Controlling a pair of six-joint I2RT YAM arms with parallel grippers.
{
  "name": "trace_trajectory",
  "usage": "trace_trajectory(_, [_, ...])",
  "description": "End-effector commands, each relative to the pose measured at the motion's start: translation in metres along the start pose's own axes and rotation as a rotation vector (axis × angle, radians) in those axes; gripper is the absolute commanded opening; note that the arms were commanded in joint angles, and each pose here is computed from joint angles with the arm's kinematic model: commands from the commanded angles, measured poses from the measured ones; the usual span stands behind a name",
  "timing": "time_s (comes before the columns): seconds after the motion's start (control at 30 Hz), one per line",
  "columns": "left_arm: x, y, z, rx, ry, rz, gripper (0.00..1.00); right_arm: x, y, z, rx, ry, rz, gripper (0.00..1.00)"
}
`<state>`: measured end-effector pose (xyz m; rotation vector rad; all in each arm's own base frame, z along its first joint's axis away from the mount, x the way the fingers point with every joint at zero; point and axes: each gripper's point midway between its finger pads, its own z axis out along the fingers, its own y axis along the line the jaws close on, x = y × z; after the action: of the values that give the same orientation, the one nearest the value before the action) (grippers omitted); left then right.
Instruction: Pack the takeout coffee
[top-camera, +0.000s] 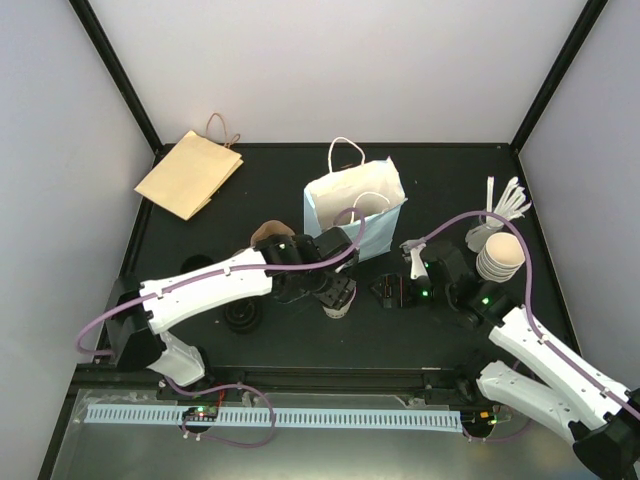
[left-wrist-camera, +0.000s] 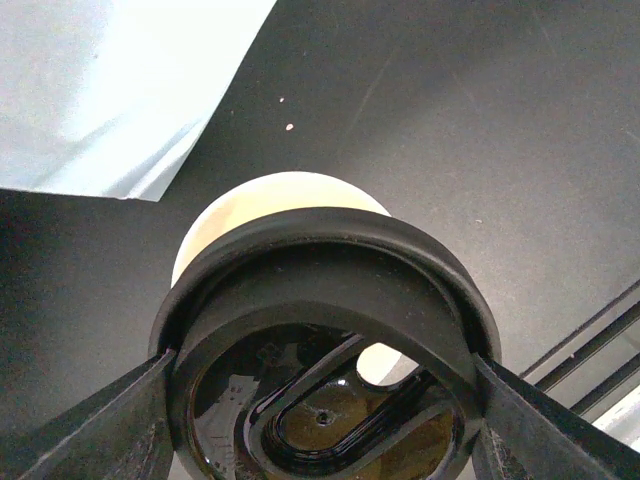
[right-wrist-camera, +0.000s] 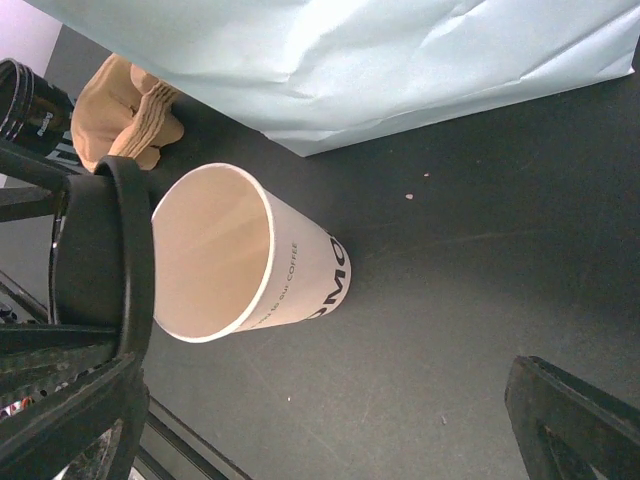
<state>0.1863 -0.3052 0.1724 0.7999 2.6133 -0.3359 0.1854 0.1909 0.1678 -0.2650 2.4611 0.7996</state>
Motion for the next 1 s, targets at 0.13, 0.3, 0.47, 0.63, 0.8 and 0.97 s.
trace_trajectory(0.13, [-0.012,-0.004,0.003,-0.023,0.008,0.045,0.67,-0.006,0.004,-0.001,-0.012,-0.013,-0.029,1.00])
trace_trajectory(0.3, [-0.013,-0.005,0.008,-0.033,0.028,0.049,0.67,-0.005,0.003,-0.002,-0.006,-0.009,-0.037,1.00])
trace_trajectory(0.47, [-0.010,0.001,0.012,-0.072,0.050,0.055,0.67,-0.004,0.001,-0.002,0.002,-0.007,-0.041,1.00])
trace_trajectory(0.63, [-0.007,0.009,0.016,-0.122,0.067,0.061,0.67,-0.005,0.002,-0.001,0.003,-0.006,-0.045,1.00])
trace_trajectory(0.8, [-0.007,0.012,0.017,-0.137,0.065,0.061,0.67,-0.004,0.001,0.000,0.004,-0.001,-0.044,1.00])
trace_trajectory(0.97, [-0.004,0.012,0.023,-0.141,0.080,0.066,0.68,-0.003,0.001,0.001,0.002,0.003,-0.044,1.00])
